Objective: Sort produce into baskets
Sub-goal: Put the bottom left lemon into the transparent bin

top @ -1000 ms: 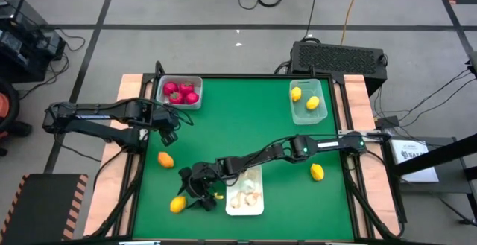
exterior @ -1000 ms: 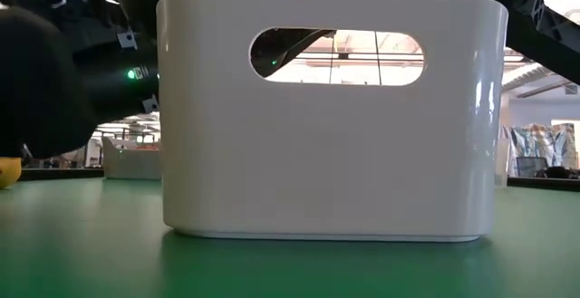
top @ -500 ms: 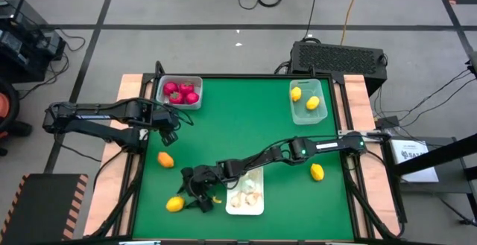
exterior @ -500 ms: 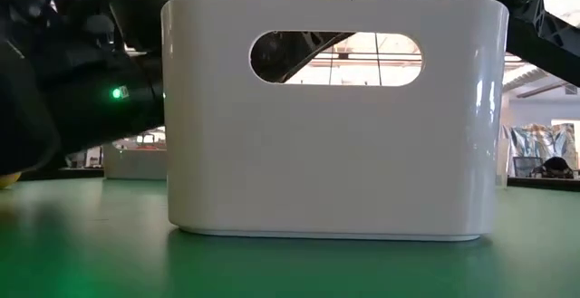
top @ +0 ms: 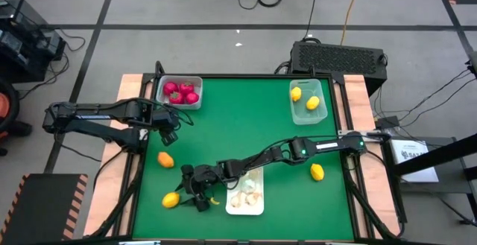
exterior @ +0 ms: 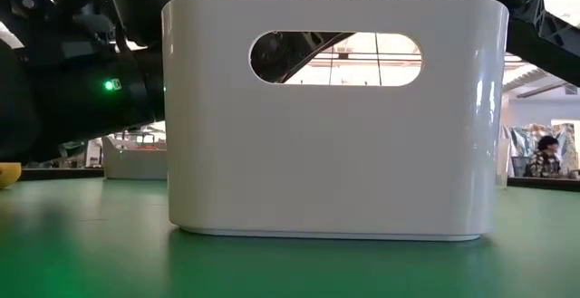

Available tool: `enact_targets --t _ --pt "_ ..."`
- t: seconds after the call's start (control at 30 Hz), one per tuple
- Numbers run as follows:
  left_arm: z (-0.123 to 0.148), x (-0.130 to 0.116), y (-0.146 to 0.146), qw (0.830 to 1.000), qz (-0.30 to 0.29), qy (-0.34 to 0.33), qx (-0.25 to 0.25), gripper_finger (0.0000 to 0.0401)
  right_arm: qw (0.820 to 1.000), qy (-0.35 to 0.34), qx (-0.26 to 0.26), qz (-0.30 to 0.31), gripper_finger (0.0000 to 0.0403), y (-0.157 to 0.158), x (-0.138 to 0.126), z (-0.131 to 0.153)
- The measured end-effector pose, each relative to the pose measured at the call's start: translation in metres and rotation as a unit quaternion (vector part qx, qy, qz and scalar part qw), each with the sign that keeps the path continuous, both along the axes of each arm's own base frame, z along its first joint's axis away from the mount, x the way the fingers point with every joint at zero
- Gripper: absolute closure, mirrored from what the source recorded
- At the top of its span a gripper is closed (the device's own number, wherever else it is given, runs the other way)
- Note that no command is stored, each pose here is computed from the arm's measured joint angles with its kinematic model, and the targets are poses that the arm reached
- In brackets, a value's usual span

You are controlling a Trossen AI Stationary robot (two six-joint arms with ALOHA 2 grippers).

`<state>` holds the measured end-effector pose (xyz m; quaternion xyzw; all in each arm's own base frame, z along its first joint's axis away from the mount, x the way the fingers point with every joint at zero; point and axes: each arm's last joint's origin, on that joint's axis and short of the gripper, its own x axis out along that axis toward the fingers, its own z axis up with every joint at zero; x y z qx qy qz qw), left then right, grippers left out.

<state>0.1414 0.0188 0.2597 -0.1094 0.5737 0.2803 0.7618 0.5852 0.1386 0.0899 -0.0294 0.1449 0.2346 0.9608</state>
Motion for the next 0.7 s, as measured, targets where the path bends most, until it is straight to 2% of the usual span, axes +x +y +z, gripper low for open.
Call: enact_targets --t 0.3,0.43,0.57,0.7 --pt "0.0 0.0 0.0 1.0 0.0 0.001 -0.004 0.0231 1.0 0.0 -0.001 -0.007 0.017 0.0 0.0 0.0" --pt "-0.001 -0.004 -0.005 0.997 -0.013 0.018 -0.078 0.0231 1.0 0.0 -0.001 -0.007 0.0177 0.0 0.0 0.001" --pt "0.014 -0.006 -0.011 0.985 -0.02 0.009 -0.169 0.0231 1.0 0.0 -0.001 -0.007 0.0183 0.0 0.0 0.001" --pt "0.04 -0.01 -0.018 0.978 -0.02 -0.003 -0.206 0.0231 1.0 -0.001 -0.001 -0.007 0.0188 0.0 0.0 0.001"
